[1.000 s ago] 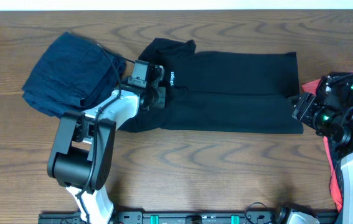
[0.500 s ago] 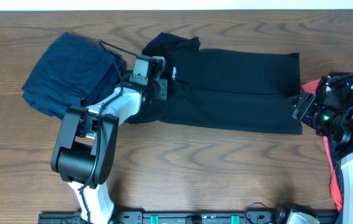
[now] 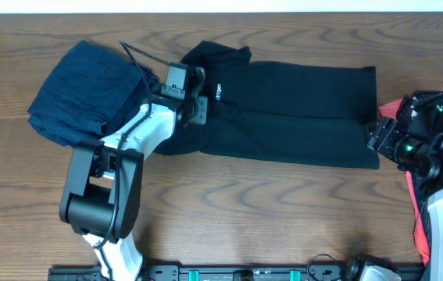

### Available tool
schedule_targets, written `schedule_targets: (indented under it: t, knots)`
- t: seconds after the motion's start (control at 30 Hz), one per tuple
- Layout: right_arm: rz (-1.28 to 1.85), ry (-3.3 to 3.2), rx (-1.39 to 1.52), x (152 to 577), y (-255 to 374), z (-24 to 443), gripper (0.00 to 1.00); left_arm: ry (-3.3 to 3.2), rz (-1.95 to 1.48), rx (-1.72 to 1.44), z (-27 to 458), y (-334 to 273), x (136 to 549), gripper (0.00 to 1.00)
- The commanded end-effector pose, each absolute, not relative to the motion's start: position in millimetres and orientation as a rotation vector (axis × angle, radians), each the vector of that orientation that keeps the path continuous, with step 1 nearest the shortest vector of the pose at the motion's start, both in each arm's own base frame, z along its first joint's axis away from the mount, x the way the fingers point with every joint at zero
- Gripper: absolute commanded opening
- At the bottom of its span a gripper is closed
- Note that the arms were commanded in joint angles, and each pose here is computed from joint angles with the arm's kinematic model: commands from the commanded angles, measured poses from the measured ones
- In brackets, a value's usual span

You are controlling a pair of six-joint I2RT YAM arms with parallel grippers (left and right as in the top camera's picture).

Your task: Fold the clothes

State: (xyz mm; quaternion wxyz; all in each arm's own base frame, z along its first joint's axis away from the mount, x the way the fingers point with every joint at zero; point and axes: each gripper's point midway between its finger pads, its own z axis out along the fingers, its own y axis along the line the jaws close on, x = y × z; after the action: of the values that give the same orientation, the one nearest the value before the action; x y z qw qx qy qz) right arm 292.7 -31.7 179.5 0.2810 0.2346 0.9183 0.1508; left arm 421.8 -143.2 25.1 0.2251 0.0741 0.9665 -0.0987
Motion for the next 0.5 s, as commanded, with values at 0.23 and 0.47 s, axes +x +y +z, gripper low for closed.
schedule_targets:
  t: [0.23, 0.47]
  knots:
    - [0.116, 2.845, 0.898, 273, -73, 57, 0.82, 2.752, -0.232, 0.188, 91, -117, 369, 0.65]
    - [0.138, 2.982, 1.042, 261, -83, 1, 0.72, 2.872, -0.156, 0.093, 82, -82, 344, 0.71]
